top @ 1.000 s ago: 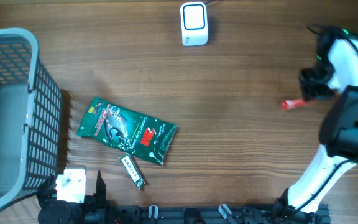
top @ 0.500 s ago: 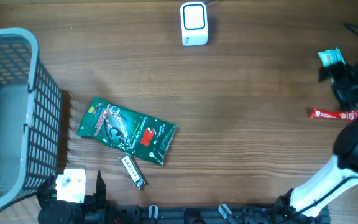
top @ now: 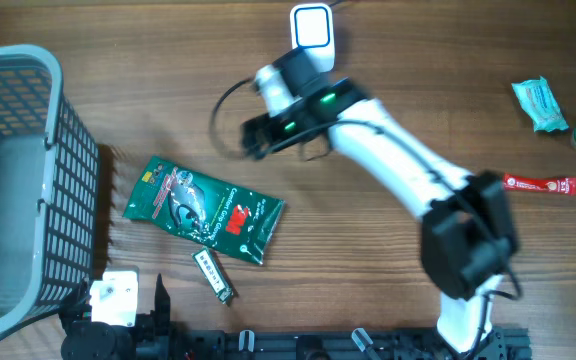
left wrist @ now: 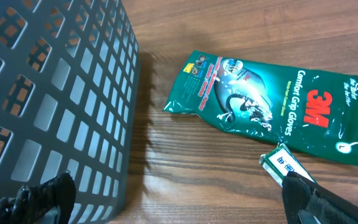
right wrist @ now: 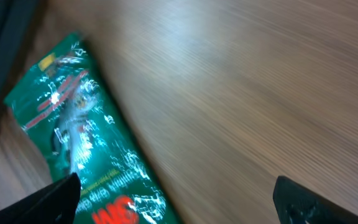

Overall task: Scan the item barcode
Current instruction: 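Reach the right gripper over the green 3M gloves pack, then grasp the green 3M gloves pack with the right gripper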

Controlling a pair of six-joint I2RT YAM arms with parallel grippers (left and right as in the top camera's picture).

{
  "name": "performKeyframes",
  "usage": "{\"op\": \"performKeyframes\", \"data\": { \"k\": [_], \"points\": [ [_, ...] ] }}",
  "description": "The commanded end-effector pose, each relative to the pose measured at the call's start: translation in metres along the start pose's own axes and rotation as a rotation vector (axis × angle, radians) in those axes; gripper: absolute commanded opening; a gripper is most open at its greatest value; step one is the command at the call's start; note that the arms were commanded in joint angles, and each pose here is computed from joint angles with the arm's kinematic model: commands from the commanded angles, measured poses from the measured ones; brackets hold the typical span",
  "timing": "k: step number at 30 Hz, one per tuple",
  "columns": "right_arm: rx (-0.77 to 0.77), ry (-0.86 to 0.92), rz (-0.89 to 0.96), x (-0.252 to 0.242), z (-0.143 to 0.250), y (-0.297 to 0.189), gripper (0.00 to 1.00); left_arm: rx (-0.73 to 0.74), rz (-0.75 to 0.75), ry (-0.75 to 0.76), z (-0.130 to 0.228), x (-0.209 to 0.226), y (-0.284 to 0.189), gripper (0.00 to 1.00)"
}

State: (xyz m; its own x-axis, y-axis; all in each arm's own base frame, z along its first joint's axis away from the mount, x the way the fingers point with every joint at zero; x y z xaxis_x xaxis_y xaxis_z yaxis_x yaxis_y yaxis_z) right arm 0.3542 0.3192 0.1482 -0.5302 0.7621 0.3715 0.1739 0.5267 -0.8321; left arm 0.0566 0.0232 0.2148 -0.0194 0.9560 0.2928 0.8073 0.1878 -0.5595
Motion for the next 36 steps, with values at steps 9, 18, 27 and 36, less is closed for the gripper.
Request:
{"op": "performKeyframes", "data": {
  "k": [9, 18, 27, 36],
  "points": [
    [0.002, -0.348, 0.062, 0.084, 0.045, 0.104, 0.99, -0.009, -0.009, 0.015, 0.000, 0.001, -0.001, 1.00],
    [0.207, -0.295, 0.127, 0.055, 0.091, 0.141, 0.74, -0.009, -0.009, 0.015, 0.000, 0.001, -0.001, 1.00],
    [0.195, -0.155, 0.145, 0.054, 0.073, 0.124, 0.04, -0.009, -0.008, 0.015, 0.000, 0.001, -0.001, 1.00],
    [0.259, 0.369, -0.155, 0.045, 0.036, 0.019, 0.04, -0.009, -0.008, 0.015, 0.000, 0.001, -0.001, 1.00]
  ]
}}
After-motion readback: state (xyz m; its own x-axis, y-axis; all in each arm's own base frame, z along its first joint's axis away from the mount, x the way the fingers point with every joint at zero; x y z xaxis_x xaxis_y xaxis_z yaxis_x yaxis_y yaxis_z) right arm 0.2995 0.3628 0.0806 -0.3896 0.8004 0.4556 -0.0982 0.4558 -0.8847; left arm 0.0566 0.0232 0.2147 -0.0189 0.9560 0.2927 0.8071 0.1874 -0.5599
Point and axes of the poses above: each gripper's point midway between its finger pads, its own y axis out along the fingers, its own x axis along the line the jaws close on, z = x × y, the point moved 6 cm from there along -y, back along the fingers, and after that the axes turned 4 degrees about y, right-handed, at the moved point
